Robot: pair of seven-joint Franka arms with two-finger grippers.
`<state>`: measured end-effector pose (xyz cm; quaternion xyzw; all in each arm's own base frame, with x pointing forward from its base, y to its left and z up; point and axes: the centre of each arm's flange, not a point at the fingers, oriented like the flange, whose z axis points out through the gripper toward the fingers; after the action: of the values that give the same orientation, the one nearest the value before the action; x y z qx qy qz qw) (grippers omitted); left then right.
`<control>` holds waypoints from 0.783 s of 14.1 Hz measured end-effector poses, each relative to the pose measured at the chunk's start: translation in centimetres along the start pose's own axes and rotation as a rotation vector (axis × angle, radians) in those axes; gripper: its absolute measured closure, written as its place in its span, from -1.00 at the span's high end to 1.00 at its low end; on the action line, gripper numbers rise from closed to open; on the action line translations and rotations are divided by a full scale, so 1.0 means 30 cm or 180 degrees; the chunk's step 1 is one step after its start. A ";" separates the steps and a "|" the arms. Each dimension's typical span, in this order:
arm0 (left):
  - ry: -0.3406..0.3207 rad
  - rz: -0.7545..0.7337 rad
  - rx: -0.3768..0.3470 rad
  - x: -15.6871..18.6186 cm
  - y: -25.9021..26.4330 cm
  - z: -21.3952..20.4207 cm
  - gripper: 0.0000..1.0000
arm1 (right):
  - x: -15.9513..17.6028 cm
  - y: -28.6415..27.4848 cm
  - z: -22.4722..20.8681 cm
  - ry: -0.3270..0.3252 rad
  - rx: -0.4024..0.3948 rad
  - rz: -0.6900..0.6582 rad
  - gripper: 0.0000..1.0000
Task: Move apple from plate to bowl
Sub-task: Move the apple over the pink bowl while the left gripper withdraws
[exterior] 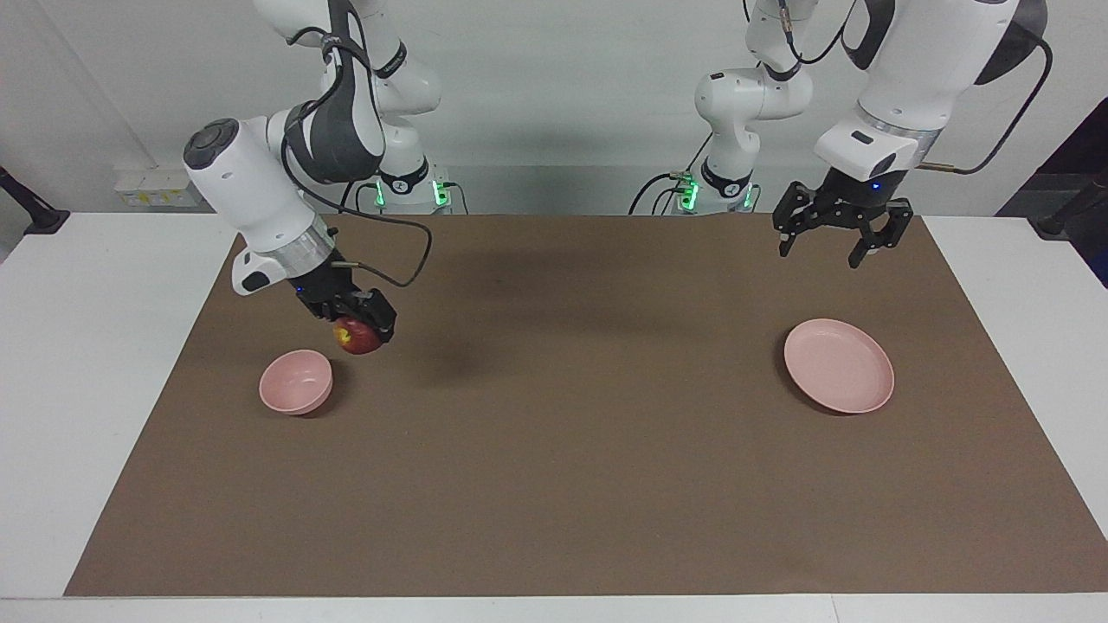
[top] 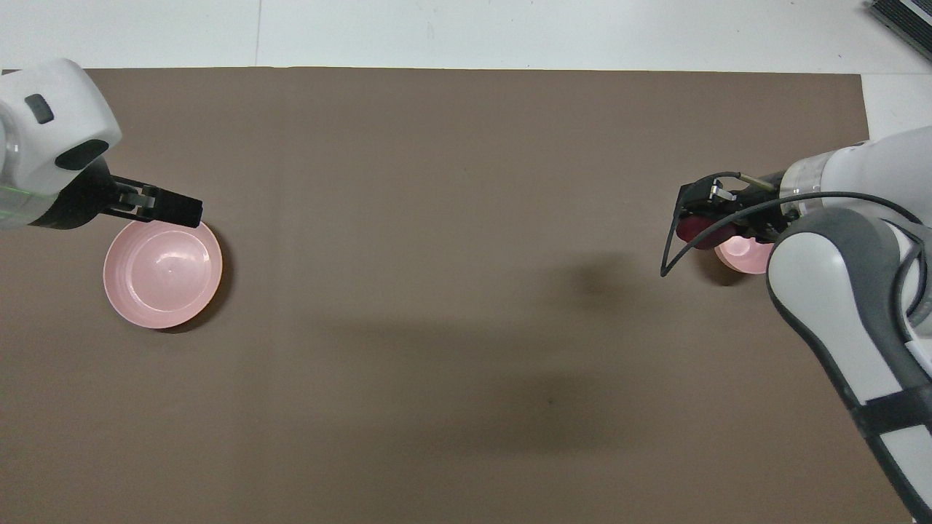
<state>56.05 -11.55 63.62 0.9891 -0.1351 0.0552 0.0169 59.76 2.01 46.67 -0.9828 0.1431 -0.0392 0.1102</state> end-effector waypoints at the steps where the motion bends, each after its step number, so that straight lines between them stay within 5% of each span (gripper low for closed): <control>1: -0.0002 -0.0006 0.0003 -0.002 -0.015 -0.002 1.00 | 0.009 0.029 -0.003 0.0019 -0.0077 -0.0132 0.54; 11: -0.0049 -0.0187 0.0062 -0.055 -0.295 -0.016 1.00 | 0.057 0.243 0.039 0.0261 -0.0829 -0.0720 0.54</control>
<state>56.81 -2.58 63.74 0.9932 -0.1056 0.0484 0.0078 59.53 -5.06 43.94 -0.9961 0.0399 -0.0726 -0.0291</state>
